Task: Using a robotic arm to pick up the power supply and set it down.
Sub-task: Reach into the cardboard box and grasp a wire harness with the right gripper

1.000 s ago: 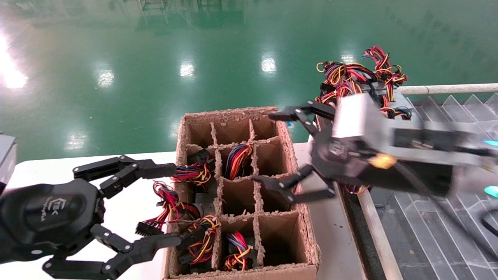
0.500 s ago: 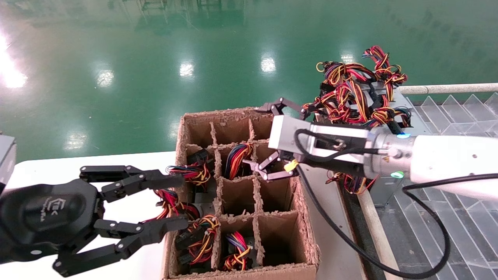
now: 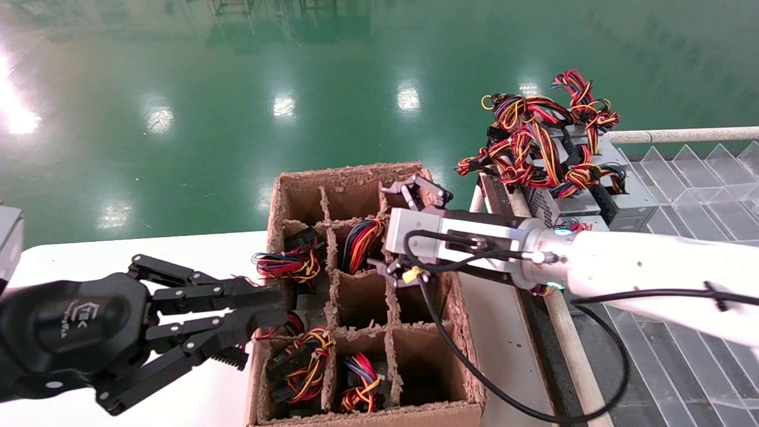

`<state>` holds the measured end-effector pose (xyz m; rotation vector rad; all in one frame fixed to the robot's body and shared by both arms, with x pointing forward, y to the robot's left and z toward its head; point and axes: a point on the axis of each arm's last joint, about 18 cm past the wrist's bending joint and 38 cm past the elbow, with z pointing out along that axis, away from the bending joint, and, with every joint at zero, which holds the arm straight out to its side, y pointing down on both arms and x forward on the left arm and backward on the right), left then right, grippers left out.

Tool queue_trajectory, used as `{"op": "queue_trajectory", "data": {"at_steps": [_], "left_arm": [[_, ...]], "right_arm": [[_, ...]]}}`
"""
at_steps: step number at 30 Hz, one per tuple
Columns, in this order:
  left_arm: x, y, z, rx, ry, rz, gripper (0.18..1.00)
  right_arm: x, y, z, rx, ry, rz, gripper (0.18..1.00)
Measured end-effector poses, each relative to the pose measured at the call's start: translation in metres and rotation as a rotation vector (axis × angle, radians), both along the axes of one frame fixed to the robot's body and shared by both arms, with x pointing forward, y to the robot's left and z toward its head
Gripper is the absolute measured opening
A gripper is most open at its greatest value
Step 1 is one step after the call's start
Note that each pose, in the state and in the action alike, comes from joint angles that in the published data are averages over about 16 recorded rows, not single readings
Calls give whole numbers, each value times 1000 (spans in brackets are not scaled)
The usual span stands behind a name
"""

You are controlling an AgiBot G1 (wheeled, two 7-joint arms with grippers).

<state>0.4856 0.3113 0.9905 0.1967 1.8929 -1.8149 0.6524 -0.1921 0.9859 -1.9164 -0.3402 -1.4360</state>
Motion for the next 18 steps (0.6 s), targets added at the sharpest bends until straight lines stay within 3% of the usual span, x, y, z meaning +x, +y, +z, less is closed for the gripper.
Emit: {"op": "queue_trajectory", "data": {"at_steps": [12,18], "left_arm": [[0,0,0,0,0,0,205],[0,0,0,0,0,0,193]], "right_arm": [[17,14,-8,-4,-17,-13,936],[20,19,-10,-6,-8,-2,854]]}}
